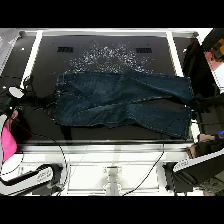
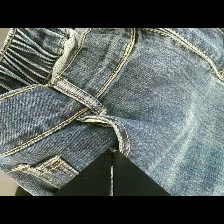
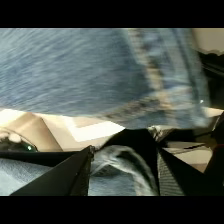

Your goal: Fold the clothes and pants, and hang the long-sleeved shirts on hangers.

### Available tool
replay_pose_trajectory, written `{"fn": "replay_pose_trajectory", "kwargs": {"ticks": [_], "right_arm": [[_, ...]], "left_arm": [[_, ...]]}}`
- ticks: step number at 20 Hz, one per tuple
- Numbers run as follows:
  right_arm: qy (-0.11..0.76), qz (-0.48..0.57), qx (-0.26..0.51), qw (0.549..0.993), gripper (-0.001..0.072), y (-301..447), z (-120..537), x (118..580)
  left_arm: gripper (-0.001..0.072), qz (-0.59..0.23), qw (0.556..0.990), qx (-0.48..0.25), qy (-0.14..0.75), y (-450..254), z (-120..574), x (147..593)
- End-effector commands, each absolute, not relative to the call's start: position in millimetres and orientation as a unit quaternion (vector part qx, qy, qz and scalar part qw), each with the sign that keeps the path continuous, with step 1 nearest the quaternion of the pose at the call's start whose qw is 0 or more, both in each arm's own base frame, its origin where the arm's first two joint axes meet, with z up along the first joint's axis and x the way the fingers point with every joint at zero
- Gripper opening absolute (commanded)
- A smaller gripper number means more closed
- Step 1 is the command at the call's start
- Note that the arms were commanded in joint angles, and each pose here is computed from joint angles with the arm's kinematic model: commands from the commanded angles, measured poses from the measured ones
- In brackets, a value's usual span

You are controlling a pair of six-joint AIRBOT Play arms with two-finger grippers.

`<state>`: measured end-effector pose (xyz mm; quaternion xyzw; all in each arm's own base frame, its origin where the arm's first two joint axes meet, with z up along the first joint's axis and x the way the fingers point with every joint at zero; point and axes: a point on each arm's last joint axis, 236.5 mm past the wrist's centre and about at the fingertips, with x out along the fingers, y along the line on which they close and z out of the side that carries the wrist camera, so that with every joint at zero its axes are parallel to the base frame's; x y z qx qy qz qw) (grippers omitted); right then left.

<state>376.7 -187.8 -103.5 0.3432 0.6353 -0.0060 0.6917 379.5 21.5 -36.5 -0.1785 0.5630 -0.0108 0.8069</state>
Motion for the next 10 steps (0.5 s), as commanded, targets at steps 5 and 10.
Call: {"fn": "replay_pose_trajectory", "kwargs": {"ticks": [5,10], "right_arm": [[0.67,0.046,0.315,0.67,0.0021,-144,-100,379],[0.671,0.06,0.34,0.656,0.002,-138,-90,372]], "left_arm": [[0.0035,-0.011,0.807,-0.179,0.563,22,-36,379],[0.0034,-0.017,0.809,-0.17,0.563,22,-36,379]]}}
